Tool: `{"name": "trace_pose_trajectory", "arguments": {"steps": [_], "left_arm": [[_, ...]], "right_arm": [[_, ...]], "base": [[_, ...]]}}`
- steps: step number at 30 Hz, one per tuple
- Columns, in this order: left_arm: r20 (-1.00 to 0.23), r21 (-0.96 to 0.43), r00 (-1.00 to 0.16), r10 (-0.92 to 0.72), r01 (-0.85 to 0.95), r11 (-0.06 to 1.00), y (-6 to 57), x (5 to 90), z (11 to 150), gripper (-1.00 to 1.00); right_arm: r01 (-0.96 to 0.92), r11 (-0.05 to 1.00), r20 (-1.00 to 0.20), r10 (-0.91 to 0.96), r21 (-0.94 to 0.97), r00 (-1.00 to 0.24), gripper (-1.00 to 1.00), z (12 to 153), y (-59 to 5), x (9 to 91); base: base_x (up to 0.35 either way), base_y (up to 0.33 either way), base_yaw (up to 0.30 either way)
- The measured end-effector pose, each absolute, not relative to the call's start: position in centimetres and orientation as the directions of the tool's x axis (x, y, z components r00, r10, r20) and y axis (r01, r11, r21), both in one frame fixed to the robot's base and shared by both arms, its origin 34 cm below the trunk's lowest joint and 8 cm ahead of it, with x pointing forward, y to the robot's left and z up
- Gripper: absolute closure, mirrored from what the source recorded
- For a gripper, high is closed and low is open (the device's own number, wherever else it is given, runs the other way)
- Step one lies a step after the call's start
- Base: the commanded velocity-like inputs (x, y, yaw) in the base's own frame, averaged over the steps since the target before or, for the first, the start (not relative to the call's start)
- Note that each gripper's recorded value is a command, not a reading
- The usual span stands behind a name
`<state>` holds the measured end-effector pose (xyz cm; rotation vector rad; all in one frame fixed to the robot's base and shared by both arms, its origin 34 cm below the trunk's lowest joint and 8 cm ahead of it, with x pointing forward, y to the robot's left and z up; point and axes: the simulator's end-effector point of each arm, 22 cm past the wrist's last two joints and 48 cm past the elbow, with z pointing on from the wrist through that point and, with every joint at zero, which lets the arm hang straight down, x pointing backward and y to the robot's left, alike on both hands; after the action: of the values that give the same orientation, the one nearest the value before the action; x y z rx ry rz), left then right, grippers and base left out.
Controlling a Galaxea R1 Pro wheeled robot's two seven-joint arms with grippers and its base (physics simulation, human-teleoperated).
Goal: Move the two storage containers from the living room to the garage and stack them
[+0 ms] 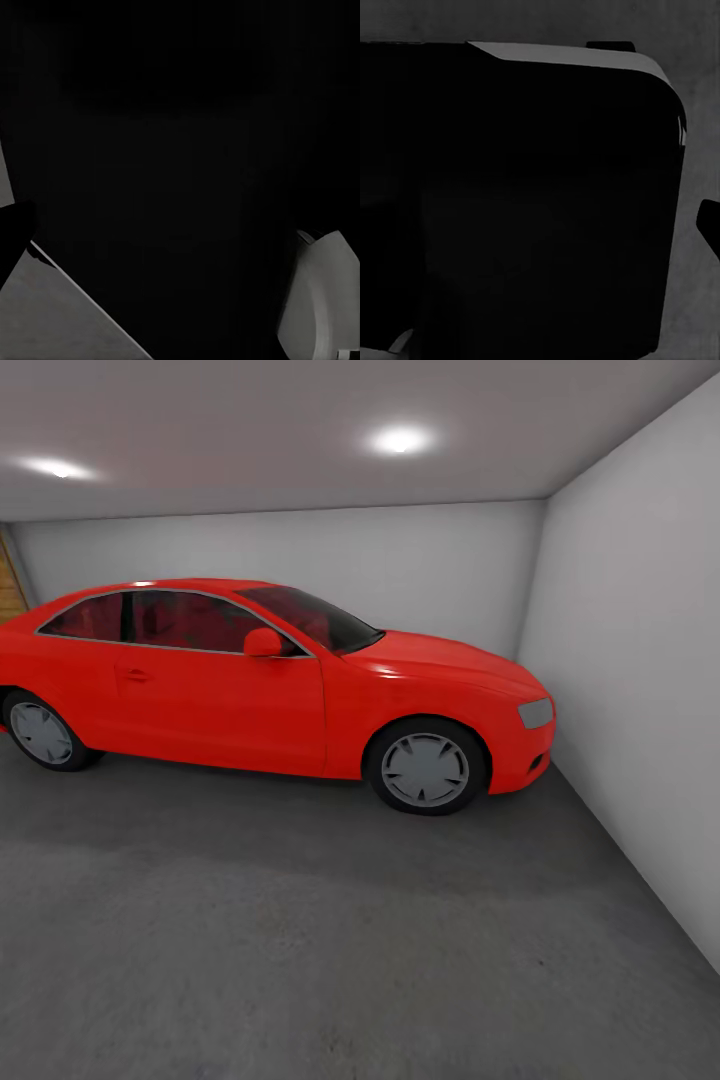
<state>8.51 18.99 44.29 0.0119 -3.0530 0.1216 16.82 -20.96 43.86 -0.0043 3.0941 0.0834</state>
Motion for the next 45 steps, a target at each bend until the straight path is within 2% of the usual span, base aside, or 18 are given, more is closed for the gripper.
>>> {"name": "trace_pose_trajectory", "arguments": {"steps": [10,17,21,26,27,28,37,45], "left_arm": [[0.038,-0.103,-0.999,-0.008,-0.012,0.995,16.9,10.0,44.4,-1.0],[-0.184,-0.074,-0.982,-0.041,-0.028,0.997,19.3,20.6,44.7,-1.0],[-0.238,-0.054,-0.968,-0.082,-0.072,0.996,21.3,25.4,45.6,-1.0],[-0.254,-0.049,-0.962,-0.098,-0.089,0.995,22.2,29.6,47.1,-1.0],[-0.268,-0.046,-0.958,-0.099,-0.09,0.995,22.6,30.5,47.5,-1.0],[-0.307,-0.039,-0.946,-0.1,-0.093,0.995,23.5,32.5,48.4,-1.0],[-0.392,-0.011,-0.91,-0.136,-0.143,0.99,26.4,33.3,48.5,-1.0],[-0.43,0.028,-0.883,-0.19,-0.223,0.974,31.0,32.8,48.5,-1.0]], "right_arm": [[-0.013,0.999,-0.231,-0.002,0.046,-0.973,-1.0,44.5,-21.5,23.1],[-0.029,0.999,-0.419,-0.017,0.021,-0.908,-1.0,47.1,-23.2,33.6],[-0.063,0.998,-0.423,-0.063,-0.015,-0.904,-1.0,48.6,-24.8,39.7],[-0.072,0.996,-0.409,-0.084,-0.045,-0.909,-1.0,49.8,-26.2,43.3],[-0.07,0.996,-0.421,-0.086,-0.052,-0.903,-1.0,50.0,-26.4,43.9],[-0.06,0.997,-0.508,-0.081,-0.058,-0.857,-1.0,51.2,-26.8,46.2],[-0.061,0.996,-0.532,-0.084,-0.06,-0.842,-1.0,51.5,-26.9,46.6],[-0.06,0.996,-0.528,-0.085,-0.065,-0.845,-1.0,51.3,-27.2,46.3]], "base": [[0.0,0.0,0.0],[0.0,0.0,0.0],[0.0,0.0,0.0],[0.0,0.0,0.0],[0.0,0.0,0.0],[0.0,0.0,0.0],[0.0,0.0,0.007],[0.0,0.0,0.216]]}}
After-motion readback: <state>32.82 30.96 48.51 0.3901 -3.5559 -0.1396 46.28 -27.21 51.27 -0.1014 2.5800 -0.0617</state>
